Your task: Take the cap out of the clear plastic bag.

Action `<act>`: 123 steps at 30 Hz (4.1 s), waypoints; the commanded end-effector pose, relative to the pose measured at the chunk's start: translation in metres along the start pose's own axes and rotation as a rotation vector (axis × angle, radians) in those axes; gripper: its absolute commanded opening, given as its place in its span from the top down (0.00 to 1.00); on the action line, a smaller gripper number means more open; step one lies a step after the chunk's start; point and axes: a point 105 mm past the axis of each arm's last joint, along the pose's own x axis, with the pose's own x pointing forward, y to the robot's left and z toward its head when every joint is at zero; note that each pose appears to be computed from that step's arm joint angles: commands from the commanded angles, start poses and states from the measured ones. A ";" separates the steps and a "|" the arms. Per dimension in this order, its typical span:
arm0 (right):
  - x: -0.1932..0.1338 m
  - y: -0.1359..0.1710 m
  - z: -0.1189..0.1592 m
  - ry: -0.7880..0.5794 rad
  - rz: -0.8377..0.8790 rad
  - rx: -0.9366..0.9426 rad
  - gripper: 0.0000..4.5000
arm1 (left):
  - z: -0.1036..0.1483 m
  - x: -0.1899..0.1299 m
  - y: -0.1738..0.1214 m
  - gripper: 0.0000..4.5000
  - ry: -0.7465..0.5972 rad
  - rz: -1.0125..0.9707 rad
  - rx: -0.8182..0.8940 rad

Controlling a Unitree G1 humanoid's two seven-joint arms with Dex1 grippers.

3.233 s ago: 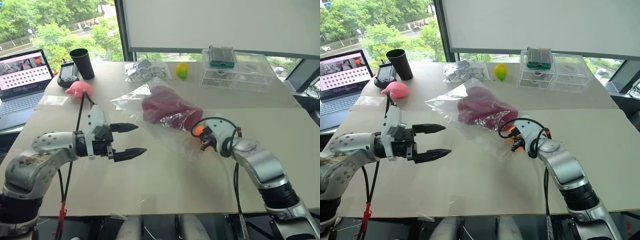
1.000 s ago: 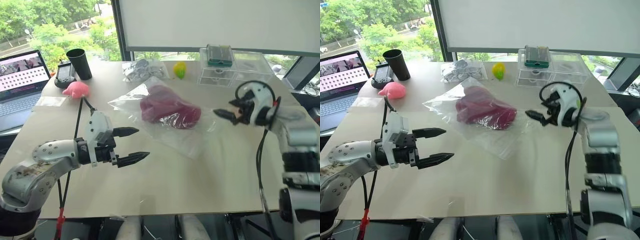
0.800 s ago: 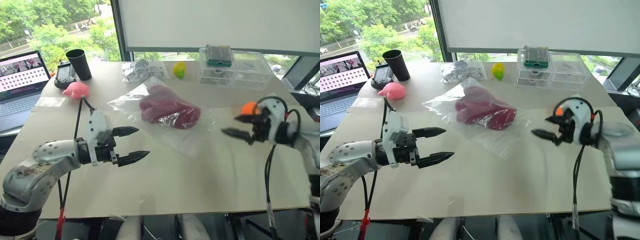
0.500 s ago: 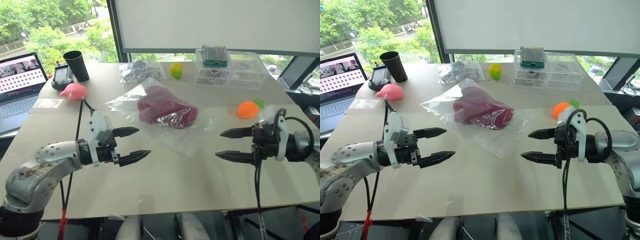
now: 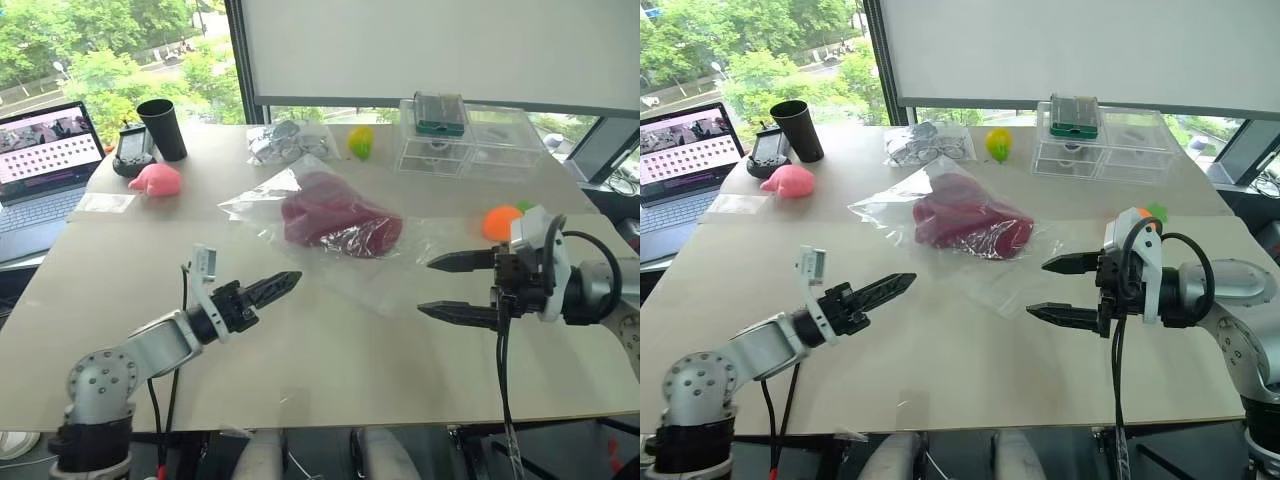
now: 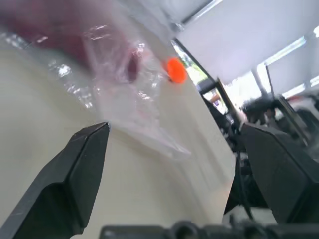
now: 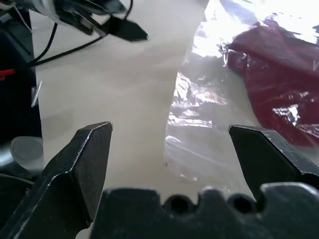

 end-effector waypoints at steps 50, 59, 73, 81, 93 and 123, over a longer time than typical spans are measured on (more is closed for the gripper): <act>-0.023 -0.014 -0.047 -0.015 -0.423 -0.038 0.02 | -0.021 0.175 0.024 0.00 -0.006 0.081 -0.486; -0.024 -0.014 -0.046 -0.003 -0.424 -0.041 0.02 | -0.054 0.196 0.021 0.00 0.023 0.143 -0.521; -0.023 -0.014 -0.046 0.001 -0.436 -0.037 0.02 | -0.035 0.180 0.048 0.00 -0.037 0.209 -0.558; -0.022 -0.015 -0.048 0.014 -0.427 -0.026 0.02 | -0.041 0.182 0.048 0.00 -0.045 0.203 -0.584; -0.022 -0.013 -0.053 0.041 -0.424 -0.004 0.00 | -0.037 0.184 0.043 0.34 -0.061 0.169 -0.611; -0.015 -0.012 -0.054 0.054 -0.427 0.006 0.00 | 0.036 0.041 0.085 0.99 0.352 -0.022 -0.028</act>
